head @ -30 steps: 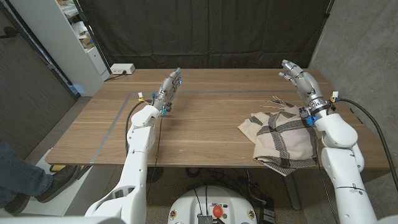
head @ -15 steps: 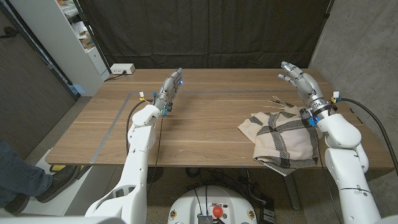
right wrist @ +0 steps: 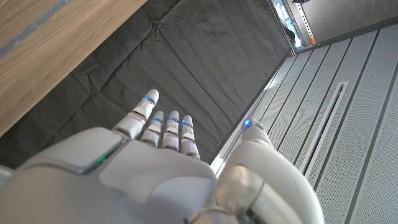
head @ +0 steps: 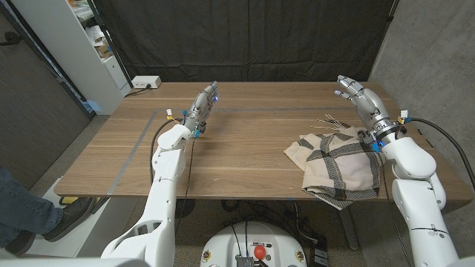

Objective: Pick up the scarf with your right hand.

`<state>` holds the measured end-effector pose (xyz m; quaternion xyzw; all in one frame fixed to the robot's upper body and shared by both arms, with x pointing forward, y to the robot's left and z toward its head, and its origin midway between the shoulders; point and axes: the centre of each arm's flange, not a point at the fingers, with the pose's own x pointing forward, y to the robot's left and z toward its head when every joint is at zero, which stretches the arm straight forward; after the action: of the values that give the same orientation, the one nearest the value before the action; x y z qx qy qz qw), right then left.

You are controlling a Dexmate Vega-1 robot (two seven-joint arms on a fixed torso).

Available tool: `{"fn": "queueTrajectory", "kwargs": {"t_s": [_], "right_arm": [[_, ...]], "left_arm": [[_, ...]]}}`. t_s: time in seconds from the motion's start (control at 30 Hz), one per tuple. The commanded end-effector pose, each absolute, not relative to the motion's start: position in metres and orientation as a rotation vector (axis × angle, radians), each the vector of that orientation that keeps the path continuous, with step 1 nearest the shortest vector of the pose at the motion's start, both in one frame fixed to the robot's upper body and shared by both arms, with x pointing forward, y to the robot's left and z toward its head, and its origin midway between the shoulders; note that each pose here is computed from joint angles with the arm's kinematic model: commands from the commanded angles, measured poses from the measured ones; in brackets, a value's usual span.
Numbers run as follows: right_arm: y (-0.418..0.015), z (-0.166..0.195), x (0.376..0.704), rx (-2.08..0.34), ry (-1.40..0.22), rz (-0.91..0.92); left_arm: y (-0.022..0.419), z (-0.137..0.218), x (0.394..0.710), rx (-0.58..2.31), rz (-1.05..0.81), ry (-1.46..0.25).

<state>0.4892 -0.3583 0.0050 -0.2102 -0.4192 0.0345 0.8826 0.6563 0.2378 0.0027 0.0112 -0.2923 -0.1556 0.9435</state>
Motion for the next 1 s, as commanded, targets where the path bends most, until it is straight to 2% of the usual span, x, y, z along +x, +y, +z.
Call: {"fn": "queueTrajectory", "kwargs": {"t_s": [0.03,0.57,1.0], "right_arm": [[-0.36,0.005,0.482,-0.466,-0.871,0.051],[-0.353,-0.006,0.471,-0.483,-0.877,0.012],[-0.352,-0.006,0.46,-0.587,-0.892,-0.051]], "left_arm": [[0.242,0.003,0.656,0.023,-0.324,-0.596],[0.245,0.003,0.656,0.006,-0.342,-0.615],[0.244,0.002,0.657,0.002,-0.339,-0.62]]}}
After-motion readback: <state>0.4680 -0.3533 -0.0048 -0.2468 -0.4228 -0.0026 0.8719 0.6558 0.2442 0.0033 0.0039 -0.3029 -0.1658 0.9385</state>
